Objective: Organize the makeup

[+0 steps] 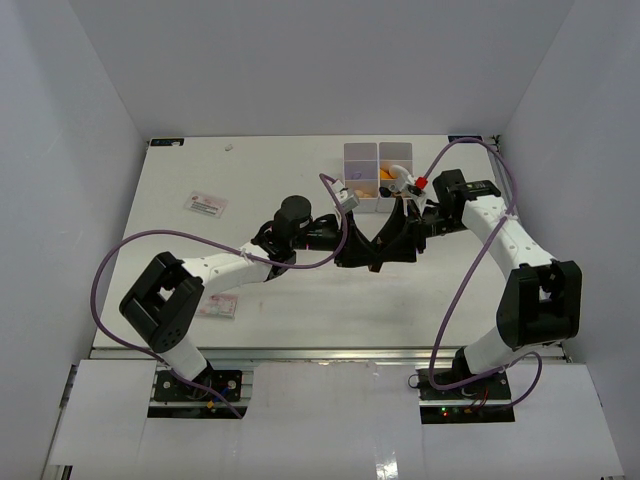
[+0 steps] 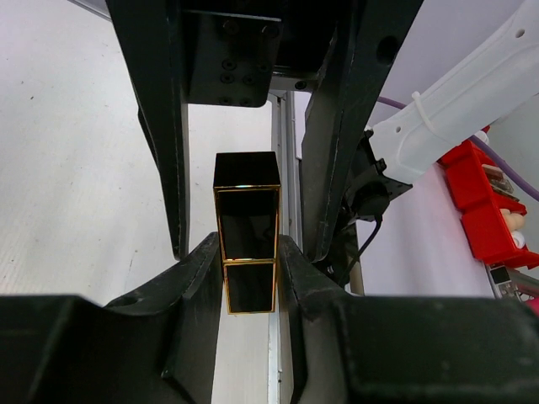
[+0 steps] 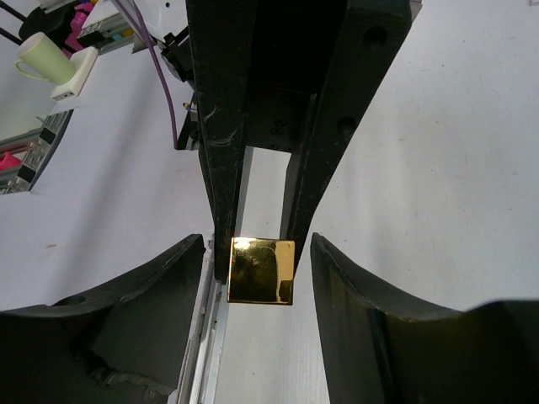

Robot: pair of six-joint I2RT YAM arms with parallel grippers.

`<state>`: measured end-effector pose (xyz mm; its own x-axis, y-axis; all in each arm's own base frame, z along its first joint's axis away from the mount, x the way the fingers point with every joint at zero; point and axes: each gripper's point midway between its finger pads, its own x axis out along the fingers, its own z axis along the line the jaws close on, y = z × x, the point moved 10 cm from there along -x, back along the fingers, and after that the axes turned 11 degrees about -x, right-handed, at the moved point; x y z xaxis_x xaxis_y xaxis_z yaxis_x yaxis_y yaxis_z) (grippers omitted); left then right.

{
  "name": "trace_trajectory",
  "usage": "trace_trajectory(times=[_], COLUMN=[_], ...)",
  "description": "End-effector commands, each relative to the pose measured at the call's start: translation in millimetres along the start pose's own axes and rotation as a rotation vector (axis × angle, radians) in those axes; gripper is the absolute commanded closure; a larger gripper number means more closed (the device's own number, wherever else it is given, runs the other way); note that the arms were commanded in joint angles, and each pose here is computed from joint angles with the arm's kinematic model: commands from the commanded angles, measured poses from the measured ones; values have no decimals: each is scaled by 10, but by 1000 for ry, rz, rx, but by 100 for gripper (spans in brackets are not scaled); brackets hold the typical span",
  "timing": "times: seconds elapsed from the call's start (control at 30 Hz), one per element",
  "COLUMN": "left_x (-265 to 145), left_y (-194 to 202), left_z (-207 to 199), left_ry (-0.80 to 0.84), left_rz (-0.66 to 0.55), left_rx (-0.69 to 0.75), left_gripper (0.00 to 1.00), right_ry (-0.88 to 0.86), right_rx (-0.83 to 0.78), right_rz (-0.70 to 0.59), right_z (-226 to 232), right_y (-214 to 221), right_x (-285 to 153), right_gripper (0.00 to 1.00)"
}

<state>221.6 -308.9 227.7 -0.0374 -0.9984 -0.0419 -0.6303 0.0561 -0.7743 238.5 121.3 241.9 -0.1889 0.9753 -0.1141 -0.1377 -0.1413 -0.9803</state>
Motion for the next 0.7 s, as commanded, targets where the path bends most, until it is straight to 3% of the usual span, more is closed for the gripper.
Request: trace_trajectory(times=[0.0, 0.17, 0.53, 0.67], left_x=[10, -5, -70, -96], left_y=[-125, -96, -18, 4], left_z=[-114, -112, -129, -137], left_ry=[42, 34, 19, 12], left_rz=[-18, -15, -6, -3], left_rx=[65, 60, 61, 64], left_gripper=[100, 100, 99, 99], right_ry=[1, 4, 12, 17], right_rx=[-94, -96, -101, -112], right_rz=[-5, 5, 18, 29], right_z=[47, 47, 29, 19], right_y=[-161, -169, -220, -259], right_x=[-22, -27, -46, -54], right_gripper=[41, 52, 52, 47])
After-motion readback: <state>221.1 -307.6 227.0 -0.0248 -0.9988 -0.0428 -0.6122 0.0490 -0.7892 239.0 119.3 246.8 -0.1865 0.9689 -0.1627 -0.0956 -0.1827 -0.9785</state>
